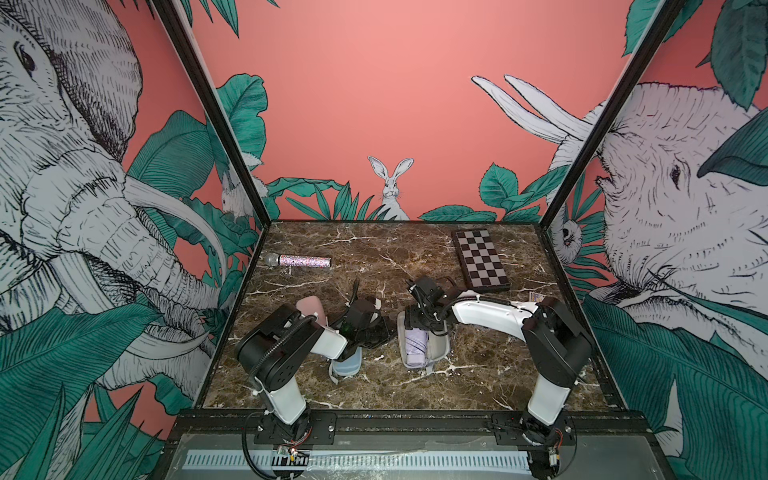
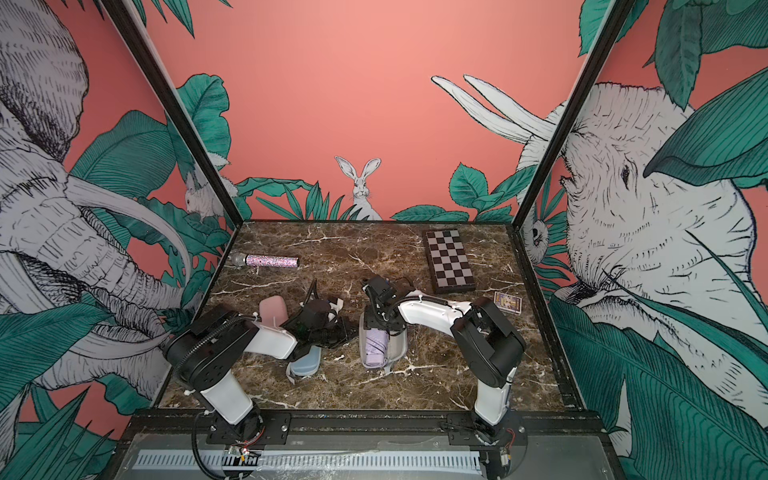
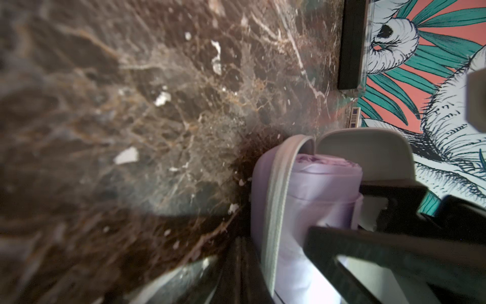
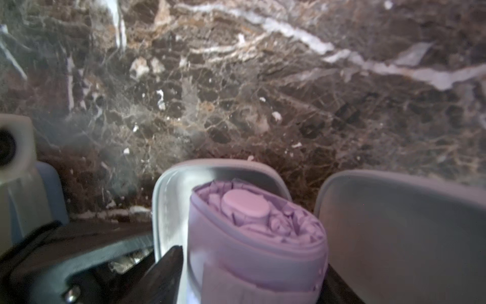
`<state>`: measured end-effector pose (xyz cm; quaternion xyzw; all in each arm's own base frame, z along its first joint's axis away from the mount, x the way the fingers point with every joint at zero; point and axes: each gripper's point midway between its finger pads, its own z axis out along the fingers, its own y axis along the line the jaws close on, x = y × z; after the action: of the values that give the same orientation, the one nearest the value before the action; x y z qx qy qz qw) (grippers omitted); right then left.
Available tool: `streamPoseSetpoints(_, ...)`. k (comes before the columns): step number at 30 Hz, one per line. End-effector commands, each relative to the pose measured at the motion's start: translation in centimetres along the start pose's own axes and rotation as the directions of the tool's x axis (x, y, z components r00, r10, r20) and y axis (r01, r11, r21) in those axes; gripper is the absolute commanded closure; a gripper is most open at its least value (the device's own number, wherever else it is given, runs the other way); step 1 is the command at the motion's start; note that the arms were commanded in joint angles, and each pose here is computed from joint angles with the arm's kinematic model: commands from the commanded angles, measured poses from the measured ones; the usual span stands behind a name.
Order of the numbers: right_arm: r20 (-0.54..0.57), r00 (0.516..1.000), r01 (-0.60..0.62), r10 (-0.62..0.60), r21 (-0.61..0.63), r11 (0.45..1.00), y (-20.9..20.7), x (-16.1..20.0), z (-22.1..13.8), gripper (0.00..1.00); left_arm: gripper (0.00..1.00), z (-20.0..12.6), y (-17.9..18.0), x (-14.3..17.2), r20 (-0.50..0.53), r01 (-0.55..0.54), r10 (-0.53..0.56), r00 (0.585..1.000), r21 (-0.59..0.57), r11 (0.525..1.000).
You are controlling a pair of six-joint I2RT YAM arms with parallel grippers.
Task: Put umbrellas into zippered umbrella sleeves
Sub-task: Adjust the umbrella in the umbrella sleeve.
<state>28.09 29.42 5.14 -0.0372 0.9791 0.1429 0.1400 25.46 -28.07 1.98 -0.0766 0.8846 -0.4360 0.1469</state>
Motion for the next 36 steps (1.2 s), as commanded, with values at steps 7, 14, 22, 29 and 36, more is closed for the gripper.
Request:
streamPoseSetpoints(7,0.027,0.999,0.017,-0.018,0.037,0.999,-1.3,-1.8,-2.1,0.3,0.94,-0.5,0.2,-0.2,0.008,-0.012,0.012,1.0,-0.026,1.0)
streamPoseSetpoints(14,-0.002,1.0,-0.005,0.005,-0.057,0.998,1.5,-1.2,0.0,0.52,0.94,-0.5,0.1,-0.3,0.009,-0.02,0.02,1.0,-0.03,0.999)
streamPoseSetpoints(22,-0.032,0.998,-0.052,0.049,-0.097,0.994,1.8,-0.6,0.9,0.61,0.94,-0.1,-0.7,-0.9,0.017,-0.023,0.023,1.0,-0.01,1.0)
streamPoseSetpoints(29,0.111,0.993,0.05,-0.04,-0.093,0.994,2.0,-3.5,-8.1,0.38,0.9,-1.2,-0.3,-0.6,0.02,-0.034,0.035,0.999,-0.047,0.998)
streamPoseSetpoints(36,0.124,0.987,-0.104,0.101,0.015,0.994,-7.5,-0.3,-10.7,0.28,0.87,-1.8,-0.3,-0.1,0.008,-0.035,0.036,0.999,-0.044,0.998)
